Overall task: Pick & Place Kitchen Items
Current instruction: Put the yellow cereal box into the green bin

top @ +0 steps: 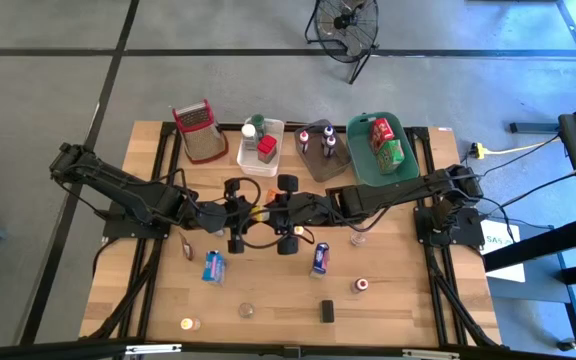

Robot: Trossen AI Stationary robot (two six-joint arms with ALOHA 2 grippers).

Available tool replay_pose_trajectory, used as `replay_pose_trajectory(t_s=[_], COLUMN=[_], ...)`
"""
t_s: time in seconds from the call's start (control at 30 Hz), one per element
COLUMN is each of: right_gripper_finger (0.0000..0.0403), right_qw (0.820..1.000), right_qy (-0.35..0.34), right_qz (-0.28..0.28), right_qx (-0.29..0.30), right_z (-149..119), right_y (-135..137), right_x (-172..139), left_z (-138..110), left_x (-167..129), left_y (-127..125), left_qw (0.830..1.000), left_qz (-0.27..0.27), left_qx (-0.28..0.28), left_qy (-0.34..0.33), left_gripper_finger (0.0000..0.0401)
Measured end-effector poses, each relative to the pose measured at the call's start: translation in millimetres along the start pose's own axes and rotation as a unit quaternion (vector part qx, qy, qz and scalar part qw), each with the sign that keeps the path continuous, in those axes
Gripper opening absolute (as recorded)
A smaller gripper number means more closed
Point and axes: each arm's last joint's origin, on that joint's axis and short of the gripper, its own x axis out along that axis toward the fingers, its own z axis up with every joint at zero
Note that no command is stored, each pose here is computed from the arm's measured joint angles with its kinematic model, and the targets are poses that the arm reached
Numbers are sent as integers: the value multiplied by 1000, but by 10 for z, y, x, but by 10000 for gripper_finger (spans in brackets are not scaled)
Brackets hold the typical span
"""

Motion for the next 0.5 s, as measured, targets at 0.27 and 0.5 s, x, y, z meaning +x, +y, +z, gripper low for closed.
replay_pose_trajectory(t_s=[0.27,0.5], right_gripper_finger=[138,138], right_qw=[1000,996], right_qy=[2,65], right_qz=[1,-65], right_qx=[-1,-22], right_z=[-5,-106], right_y=[1,71], right_x=[0,-69], left_z=[3,11], left_x=[0,-10], left_y=[9,20], left_qw=[1000,1000], left_qz=[16,27], left_qx=[3,2], left_qy=[-2,0], left_gripper_finger=[187,225])
